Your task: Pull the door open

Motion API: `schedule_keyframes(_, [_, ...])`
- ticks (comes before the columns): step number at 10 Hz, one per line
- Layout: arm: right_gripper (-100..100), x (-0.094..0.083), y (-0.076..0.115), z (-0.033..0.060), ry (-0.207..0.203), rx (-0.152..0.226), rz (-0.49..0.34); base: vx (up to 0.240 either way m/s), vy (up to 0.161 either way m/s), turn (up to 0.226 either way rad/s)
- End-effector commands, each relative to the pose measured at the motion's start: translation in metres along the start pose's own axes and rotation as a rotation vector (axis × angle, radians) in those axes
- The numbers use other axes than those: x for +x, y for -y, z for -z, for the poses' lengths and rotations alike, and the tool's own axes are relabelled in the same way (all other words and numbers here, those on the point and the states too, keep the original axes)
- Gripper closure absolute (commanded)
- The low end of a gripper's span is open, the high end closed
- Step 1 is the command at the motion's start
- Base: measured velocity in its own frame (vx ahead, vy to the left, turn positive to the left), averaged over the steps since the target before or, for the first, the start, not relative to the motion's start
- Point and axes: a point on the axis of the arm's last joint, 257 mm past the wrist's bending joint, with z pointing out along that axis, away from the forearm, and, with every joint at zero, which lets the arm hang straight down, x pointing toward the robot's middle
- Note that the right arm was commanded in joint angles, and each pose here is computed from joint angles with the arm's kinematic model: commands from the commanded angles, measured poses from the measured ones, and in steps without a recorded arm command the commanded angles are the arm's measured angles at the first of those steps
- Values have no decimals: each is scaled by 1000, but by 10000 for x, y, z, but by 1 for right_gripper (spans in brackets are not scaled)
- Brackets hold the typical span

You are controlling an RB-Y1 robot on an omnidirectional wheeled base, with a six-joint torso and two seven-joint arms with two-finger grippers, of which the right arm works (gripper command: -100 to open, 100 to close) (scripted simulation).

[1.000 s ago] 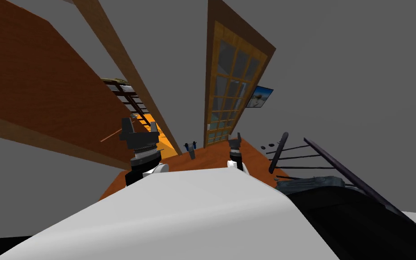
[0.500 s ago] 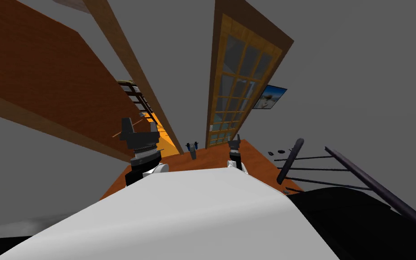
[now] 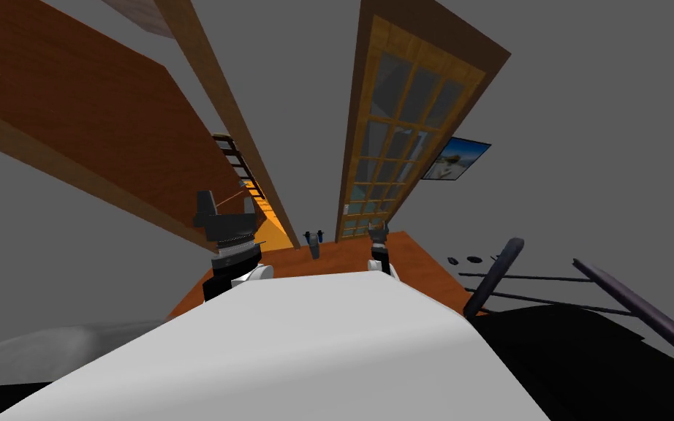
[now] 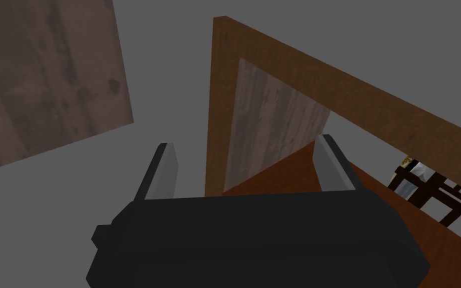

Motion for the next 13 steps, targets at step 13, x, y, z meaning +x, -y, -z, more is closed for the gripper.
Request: schedule_keyframes(13, [-100,-915,598,286,230,37,-394,44,-64,176])
